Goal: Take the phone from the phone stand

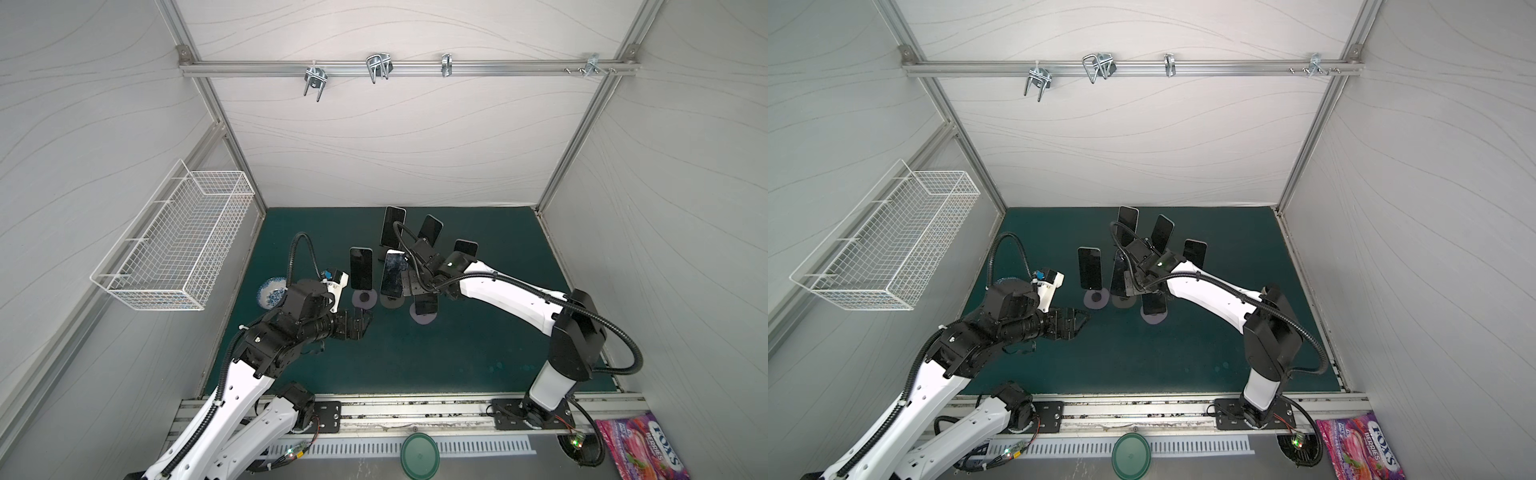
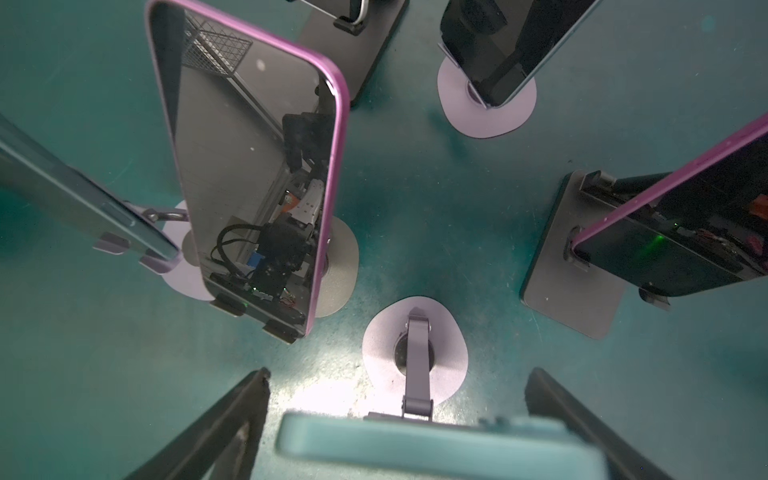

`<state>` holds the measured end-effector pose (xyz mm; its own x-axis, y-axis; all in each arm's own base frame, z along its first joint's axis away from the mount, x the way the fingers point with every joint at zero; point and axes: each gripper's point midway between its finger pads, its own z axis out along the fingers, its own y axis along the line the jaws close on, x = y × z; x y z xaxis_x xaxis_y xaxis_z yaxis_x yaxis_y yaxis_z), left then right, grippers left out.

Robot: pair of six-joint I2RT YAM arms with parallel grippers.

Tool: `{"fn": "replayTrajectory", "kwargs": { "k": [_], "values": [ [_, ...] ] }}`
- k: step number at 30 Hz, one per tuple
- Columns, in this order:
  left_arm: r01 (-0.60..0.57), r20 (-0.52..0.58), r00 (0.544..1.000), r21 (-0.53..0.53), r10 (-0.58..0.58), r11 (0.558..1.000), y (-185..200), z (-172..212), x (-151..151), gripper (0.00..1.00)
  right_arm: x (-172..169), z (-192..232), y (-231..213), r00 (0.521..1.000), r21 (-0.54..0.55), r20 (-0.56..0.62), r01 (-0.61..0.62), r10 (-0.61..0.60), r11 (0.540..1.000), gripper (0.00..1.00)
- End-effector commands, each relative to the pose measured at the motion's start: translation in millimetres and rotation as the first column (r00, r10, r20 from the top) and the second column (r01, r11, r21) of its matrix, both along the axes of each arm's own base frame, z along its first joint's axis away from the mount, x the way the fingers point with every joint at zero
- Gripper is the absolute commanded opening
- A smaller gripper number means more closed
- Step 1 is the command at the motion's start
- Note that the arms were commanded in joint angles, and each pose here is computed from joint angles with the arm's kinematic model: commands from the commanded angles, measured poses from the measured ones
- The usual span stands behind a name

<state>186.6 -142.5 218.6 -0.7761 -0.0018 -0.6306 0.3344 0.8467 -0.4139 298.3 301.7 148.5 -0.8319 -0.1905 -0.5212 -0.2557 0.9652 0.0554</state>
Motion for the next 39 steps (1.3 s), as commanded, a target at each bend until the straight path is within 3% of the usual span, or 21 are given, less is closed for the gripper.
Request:
{"fn": "replayTrajectory", "kwargs": {
  "k": [1, 25, 39],
  "values": [
    [0.013, 0.051, 0.999, -0.008, -0.012, 1.0, -2.3, 12.6, 2.3, 0.99, 3.4, -1.6, -1.8, 1.0, -0.026, 0.006, 0.021, -0.021, 0.999, 0.98],
    [0.026, 0.053, 0.998, 0.024, -0.027, 0.999, -2.7, 7.6, 2.5, 0.99, 10.1, -8.3, -8.4, 0.997, -0.045, 0.03, 0.067, -0.065, 0.997, 0.94],
    [0.031, 0.054, 0.998, 0.024, -0.032, 0.999, -4.3, 8.4, 3.0, 0.99, 10.1, -11.2, -7.0, 0.998, -0.032, 0.024, 0.066, -0.065, 0.997, 0.84]
  ]
}}
